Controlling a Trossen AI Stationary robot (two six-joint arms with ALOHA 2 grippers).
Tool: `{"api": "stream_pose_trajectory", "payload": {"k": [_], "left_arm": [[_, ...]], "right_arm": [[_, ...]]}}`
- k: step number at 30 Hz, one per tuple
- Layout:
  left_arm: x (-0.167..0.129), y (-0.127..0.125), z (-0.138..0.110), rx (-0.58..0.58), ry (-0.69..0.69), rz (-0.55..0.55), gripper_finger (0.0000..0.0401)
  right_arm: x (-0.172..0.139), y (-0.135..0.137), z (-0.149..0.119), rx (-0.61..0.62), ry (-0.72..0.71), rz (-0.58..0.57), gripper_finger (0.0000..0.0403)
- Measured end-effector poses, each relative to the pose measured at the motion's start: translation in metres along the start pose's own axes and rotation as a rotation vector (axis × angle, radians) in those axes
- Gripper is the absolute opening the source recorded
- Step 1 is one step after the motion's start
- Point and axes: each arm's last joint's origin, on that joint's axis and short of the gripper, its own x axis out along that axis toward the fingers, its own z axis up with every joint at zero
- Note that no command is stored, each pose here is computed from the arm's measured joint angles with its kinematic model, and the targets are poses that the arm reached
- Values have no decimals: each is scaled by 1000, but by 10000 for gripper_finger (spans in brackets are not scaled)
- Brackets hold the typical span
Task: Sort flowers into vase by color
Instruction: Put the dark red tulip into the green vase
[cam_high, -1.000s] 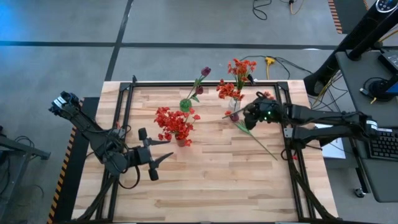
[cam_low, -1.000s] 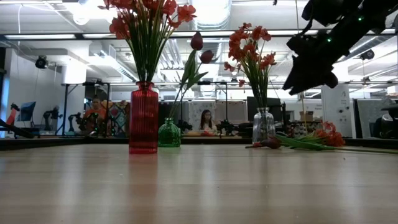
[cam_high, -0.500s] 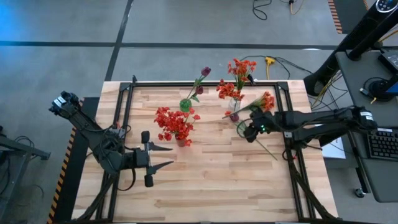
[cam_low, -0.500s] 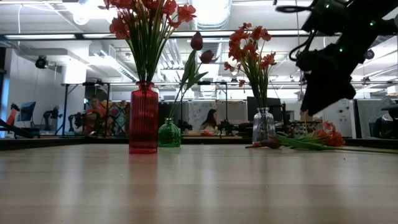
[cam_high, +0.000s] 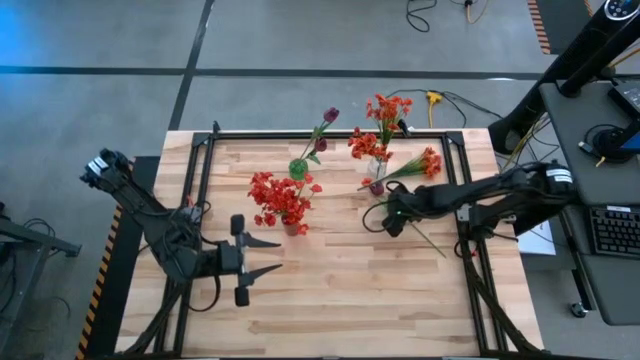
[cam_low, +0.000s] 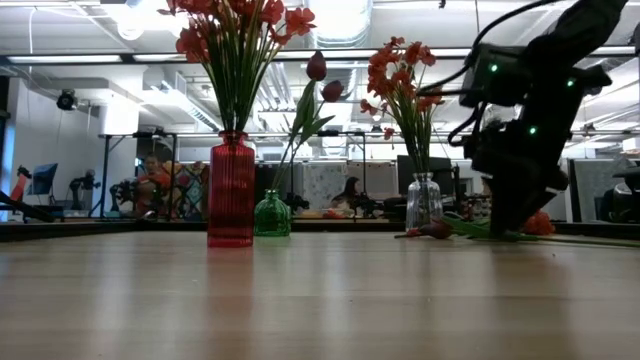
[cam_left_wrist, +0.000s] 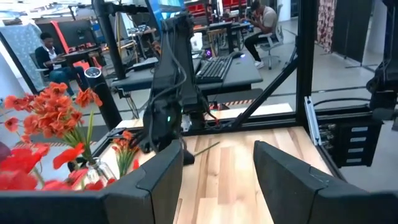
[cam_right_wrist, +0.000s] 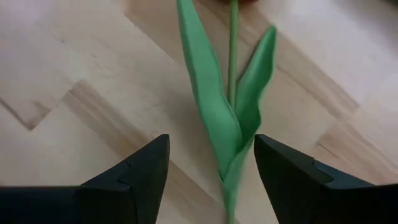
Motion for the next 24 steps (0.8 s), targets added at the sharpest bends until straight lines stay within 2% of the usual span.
{"api": "stream_pose_trajectory", "payload": {"k": [6, 17, 24], "left_arm": [[10, -12, 7, 20, 6, 16, 180], [23, -36, 23, 29, -3, 21, 180], [18, -52, 36, 41, -19, 41, 180]], "right_arm": [[14, 3, -1, -10, 27, -32, 196], [13, 4, 1, 4, -1, -25, 71], [7, 2, 1, 9, -14, -14, 26]]}}
